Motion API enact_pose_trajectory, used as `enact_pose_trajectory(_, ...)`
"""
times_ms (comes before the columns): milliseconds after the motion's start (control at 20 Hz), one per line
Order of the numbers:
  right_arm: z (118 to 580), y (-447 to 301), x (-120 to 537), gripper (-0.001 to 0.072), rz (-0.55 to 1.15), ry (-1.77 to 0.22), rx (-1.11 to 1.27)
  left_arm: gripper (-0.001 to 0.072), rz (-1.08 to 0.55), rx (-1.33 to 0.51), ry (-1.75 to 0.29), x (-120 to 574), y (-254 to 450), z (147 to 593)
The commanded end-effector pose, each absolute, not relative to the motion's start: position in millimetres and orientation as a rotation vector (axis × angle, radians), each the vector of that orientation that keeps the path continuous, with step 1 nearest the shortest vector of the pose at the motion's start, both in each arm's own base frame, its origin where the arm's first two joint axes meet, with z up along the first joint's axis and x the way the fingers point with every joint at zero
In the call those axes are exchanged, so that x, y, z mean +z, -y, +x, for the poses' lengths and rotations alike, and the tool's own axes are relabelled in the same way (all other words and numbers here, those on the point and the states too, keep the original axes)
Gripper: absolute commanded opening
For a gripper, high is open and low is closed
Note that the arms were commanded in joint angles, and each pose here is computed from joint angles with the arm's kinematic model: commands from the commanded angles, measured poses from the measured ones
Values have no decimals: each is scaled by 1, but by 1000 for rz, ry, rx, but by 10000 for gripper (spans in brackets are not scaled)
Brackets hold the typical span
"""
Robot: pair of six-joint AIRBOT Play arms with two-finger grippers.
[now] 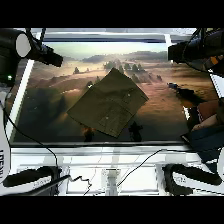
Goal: Fold the clothes and pants, and hang the long-sleeved shirts on hangers.
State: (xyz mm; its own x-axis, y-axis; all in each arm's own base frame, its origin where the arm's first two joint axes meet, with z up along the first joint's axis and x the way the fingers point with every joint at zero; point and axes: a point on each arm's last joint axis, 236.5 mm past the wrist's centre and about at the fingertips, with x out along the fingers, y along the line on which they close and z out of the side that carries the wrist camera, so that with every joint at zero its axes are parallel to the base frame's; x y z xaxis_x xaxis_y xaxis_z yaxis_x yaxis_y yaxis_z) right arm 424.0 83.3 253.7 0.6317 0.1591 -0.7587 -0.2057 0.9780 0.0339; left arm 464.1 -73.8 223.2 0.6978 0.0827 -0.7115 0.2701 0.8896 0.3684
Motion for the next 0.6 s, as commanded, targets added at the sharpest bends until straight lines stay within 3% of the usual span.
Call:
enact_pose_trajectory(0,428,-85,257,44,-56,-838,210,17,475,-108,-799,223,73,464)
enact_pose_trajectory(200,445,-100,281,43,-12,-716,256,16,475,-110,-799,223,74,464)
enact_pose_trajectory(550,431,-114,271,43,12,-780,318,17,416,-167,-769,216,92,475)
